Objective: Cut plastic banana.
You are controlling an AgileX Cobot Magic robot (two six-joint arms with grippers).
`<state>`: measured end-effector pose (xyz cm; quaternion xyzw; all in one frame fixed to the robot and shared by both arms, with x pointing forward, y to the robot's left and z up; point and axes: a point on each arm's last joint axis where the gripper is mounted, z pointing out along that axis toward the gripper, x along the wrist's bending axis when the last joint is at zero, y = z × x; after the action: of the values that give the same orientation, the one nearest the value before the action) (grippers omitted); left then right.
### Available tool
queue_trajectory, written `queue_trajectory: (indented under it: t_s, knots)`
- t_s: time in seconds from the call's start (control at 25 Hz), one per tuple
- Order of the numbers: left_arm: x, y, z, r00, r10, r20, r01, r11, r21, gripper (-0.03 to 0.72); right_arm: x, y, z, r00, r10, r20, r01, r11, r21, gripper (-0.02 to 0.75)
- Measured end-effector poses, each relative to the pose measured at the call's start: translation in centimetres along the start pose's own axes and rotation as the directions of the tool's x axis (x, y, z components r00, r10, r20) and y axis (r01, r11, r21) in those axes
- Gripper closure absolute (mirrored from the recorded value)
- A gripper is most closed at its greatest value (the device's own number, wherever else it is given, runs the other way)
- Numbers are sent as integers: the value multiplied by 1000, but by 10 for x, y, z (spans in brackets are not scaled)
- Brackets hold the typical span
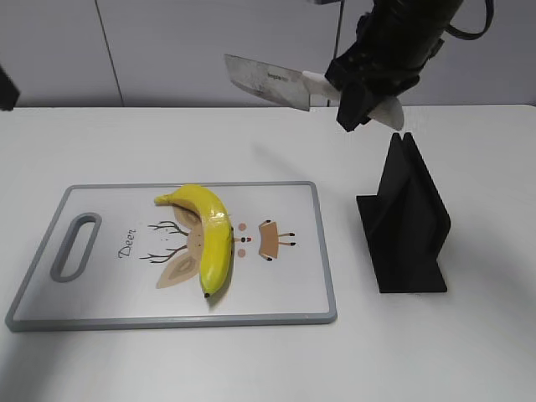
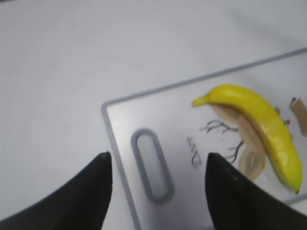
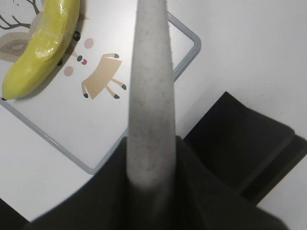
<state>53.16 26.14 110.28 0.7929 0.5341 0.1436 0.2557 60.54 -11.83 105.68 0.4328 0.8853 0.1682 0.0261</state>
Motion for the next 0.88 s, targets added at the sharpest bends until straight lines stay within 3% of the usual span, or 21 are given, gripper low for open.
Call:
queue_trajectory:
  t_s: [0.12,0.24,0.4,0.6,0.88]
  knots:
    - [3,-16,-4,999,-34,-29,37,993,116,102,2,-4,-8,997,75,5,-75,997,13,575]
    - [-3,-31,-10,998,-53,-32,57,990,131,103,6,-13,-24,992,122,19,-122,993,-5,575]
    - [-15,-58,-30,997,-51,-50,54,996,64,107,8,-32,-36,981,184,62,-181,982,-45,575]
    - [-31,-98,-55,996,-43,-73,41,999,-21,109,11,-57,-44,955,281,95,-262,949,-173,575]
    - [-50,-166,-63,993,-55,-100,42,991,-126,121,12,-96,-48,914,383,137,-334,899,-283,575]
